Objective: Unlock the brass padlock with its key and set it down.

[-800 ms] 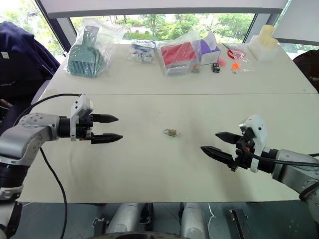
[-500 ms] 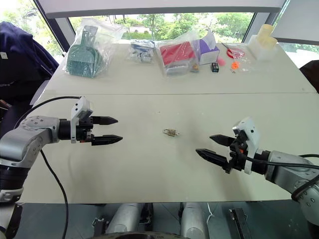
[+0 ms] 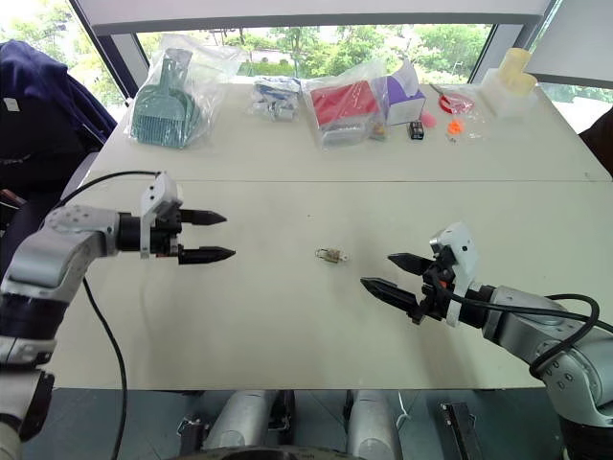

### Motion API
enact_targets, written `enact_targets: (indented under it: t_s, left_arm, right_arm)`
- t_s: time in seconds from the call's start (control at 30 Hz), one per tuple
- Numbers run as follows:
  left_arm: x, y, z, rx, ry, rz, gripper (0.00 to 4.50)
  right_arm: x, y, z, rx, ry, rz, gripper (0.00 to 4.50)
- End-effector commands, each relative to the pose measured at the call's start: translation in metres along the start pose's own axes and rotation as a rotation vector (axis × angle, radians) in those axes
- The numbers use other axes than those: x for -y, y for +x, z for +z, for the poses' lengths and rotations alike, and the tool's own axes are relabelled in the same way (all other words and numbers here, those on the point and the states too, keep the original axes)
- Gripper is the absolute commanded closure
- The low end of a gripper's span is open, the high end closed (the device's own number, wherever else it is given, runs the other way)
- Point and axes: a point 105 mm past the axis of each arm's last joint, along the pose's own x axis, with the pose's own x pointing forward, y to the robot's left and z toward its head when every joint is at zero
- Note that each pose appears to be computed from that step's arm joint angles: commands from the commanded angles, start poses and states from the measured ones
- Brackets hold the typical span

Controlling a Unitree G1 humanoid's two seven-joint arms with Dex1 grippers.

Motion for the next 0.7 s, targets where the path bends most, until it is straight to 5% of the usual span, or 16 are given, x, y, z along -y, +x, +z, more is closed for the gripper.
enact_targets:
  t_s: [0.03, 0.4, 0.7]
  left_arm:
    - [-0.016, 0.016, 0.024, 0.042, 0.095, -0.05, 0.0]
    - [0.008, 0.133, 0.033, 0.018, 0.15, -0.334, 0.0]
    - [0.033, 0.171, 0.02, -0.072, 0.2, -0.395, 0.0]
  right_arm:
    - [-0.001, -0.009, 0.014, 0.03, -0.065, -0.057, 0.05]
    - [-0.019, -0.019, 0.0, 0.071, -0.035, -0.184, 0.05]
    - [-0.032, -0.022, -0.006, 0.118, -0.008, -0.28, 0.05]
